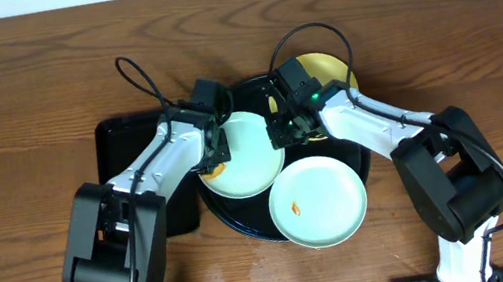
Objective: Clean dirty plates on tray and stack at the side
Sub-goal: 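Wipe the blue plate surface with the sponge in the left gripper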
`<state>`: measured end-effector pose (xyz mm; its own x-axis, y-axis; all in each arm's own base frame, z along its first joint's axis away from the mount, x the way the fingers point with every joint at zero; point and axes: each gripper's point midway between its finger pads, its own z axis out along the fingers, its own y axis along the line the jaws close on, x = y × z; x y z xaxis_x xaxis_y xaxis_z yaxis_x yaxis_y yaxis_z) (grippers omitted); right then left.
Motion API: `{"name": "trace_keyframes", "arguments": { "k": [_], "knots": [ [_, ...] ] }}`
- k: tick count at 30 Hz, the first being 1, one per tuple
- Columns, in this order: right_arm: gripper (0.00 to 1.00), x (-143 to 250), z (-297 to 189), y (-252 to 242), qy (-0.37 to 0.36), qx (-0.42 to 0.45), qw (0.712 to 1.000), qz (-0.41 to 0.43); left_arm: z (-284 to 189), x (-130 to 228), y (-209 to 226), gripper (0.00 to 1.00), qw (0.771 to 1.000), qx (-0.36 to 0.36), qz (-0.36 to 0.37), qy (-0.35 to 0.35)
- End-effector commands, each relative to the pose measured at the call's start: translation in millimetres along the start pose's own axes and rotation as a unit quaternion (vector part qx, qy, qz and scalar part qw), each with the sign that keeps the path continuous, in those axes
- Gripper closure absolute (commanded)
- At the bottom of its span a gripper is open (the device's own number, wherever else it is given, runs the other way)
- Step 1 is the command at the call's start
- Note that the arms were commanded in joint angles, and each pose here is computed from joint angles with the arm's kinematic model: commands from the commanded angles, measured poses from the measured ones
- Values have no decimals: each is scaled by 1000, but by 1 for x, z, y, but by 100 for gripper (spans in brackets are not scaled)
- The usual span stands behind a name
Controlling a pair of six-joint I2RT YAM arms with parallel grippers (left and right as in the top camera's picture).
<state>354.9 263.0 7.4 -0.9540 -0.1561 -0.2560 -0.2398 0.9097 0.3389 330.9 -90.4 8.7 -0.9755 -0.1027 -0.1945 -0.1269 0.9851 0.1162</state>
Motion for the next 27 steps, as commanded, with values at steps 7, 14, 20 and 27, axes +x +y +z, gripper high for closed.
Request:
{"name": "trace_keyframes", "arguments": {
  "k": [7,14,20,27],
  "knots": [
    [99,6,5,-3,11,3,1000,10,-28,-27,28,93,996,-58,-40,-53],
    [99,7,5,-3,13,4,1000,10,-90,-39,42,93,991,-5,-77,-109],
    [99,7,5,-3,13,4,1000,10,-98,-21,90,93,989,-30,-124,-78],
    [99,6,5,-3,12,3,1000,9,-32,11,104,93,991,-19,-129,-12]
  ]
}}
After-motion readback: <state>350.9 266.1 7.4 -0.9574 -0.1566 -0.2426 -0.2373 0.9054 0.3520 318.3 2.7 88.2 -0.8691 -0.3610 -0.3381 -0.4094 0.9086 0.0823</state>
